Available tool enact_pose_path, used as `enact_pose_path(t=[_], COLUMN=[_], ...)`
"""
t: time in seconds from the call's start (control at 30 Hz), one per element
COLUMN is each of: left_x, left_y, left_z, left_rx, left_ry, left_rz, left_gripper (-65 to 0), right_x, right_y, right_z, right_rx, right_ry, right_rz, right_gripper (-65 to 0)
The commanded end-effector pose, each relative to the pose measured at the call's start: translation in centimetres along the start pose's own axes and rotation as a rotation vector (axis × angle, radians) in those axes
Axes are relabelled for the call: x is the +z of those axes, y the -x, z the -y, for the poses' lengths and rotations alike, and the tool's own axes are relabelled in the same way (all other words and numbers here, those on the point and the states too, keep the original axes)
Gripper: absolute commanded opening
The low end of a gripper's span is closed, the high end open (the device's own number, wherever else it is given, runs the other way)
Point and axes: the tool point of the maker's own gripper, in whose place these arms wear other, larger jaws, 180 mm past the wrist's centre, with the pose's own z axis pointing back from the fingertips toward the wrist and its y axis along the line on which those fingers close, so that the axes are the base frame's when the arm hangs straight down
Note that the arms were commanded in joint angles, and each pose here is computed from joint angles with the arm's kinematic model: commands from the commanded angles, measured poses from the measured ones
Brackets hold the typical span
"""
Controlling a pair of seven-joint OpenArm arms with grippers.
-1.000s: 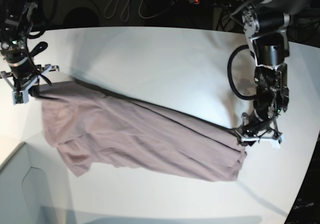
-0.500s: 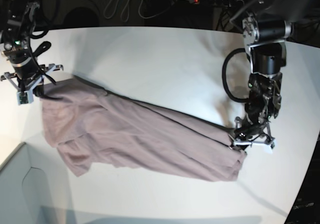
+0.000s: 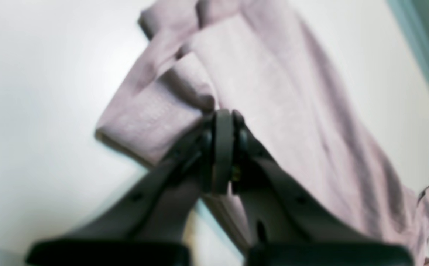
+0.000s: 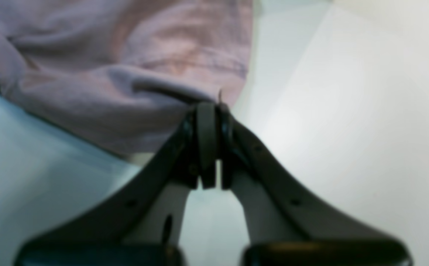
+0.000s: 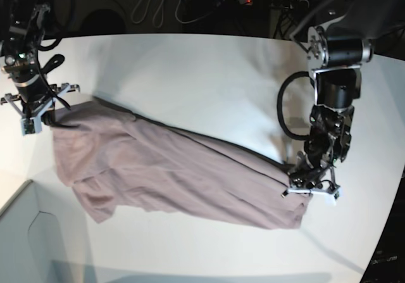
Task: Layout the t-shirt on the table in an organized manner, then fold the t-shirt properly
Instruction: 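Pull the shirt edge with both grippers, stretching it between them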
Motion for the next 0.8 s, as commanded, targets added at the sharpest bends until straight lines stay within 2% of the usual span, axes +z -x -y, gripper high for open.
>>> enact_pose_path(t=[0.0, 0.1, 0.27, 0.33, 0.43, 0.53, 0.77], left_x=[0.1, 1.9, 8.5, 10.9, 14.0, 15.8, 15.9], left_y=[-3.0, -3.6, -5.4, -5.5, -4.5, -2.7, 0.7], left_z=[1.5, 2.0, 4.4, 3.8, 0.9, -2.6, -10.0], left_rx=[-0.006, -0.012, 0.002, 0.017, 0.058, 0.102, 0.189], left_ry=[0.041, 0.086, 0.241, 0.259, 0.225, 0.168, 0.006], left_rz=[0.07, 0.131, 0.286, 0.324, 0.35, 0.333, 0.263], left_gripper=[-65.0, -65.0, -65.0, -65.0, -65.0, -65.0, -64.8], right_x=[0.0, -0.3, -0.4, -0.4, -0.4, -0.2, 0.6], right_y=[-1.2, -0.7, -0.3, -0.3, -0.2, 0.1, 2.8], right_z=[0.6, 0.6, 0.5, 0.5, 0.0, -0.2, -2.1], right_rx=[0.0, -0.006, -0.011, -0.011, -0.025, -0.026, -0.061], right_ry=[0.011, 0.008, 0.006, 0.006, -0.001, -0.003, -0.03], right_rz=[0.04, 0.027, 0.019, 0.019, 0.02, 0.013, -0.036], right_gripper=[-65.0, -65.0, -65.0, -65.0, -65.0, -65.0, -65.0])
